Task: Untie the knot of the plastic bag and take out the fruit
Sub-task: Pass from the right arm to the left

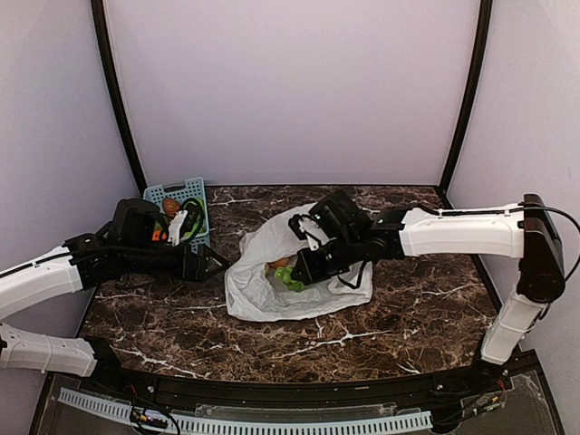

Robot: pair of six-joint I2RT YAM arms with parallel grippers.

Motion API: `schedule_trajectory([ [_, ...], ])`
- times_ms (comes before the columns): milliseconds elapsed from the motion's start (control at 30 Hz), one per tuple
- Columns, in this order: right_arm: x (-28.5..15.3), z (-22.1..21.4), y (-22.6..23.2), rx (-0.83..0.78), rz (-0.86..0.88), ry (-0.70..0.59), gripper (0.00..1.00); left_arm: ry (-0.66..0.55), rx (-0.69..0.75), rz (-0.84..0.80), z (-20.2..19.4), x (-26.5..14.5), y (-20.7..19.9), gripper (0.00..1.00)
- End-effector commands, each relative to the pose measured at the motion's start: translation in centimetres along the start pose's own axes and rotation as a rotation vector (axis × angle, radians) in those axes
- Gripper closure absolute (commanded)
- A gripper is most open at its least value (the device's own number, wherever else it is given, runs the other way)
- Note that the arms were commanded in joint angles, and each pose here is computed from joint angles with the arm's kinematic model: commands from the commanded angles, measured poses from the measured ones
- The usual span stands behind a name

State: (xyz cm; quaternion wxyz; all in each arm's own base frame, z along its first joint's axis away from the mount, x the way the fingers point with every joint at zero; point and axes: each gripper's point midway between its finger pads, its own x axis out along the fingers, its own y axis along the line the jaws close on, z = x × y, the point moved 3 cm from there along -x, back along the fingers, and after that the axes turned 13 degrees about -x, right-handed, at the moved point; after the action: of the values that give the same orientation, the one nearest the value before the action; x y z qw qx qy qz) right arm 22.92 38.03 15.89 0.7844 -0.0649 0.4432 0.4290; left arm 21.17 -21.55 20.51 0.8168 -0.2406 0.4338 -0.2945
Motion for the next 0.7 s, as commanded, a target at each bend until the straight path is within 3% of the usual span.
schedule_trajectory([
  [0,-3.8,2.6,3.5,-0.093,0.137,-0.096,0.99,-0.039,0.101,0.043,0.7,-2.2,-0.4,0.15],
  [133,-6.3,3.4,5.3,-0.125,0.235,-0.152,0.98,-0.074,0.161,-0.032,1.3,-3.6,-2.2,0.15],
  [433,-13.3,6.9,9.2,-0.195,0.43,-0.368,0.97,-0.114,0.305,-0.447,1.7,-6.7,-9.2,0.15],
  [667,-16.9,7.7,12.7,-0.271,0.676,-0.428,0.97,-0.167,0.348,-0.683,2.0,-8.1,-12.6,0.14],
])
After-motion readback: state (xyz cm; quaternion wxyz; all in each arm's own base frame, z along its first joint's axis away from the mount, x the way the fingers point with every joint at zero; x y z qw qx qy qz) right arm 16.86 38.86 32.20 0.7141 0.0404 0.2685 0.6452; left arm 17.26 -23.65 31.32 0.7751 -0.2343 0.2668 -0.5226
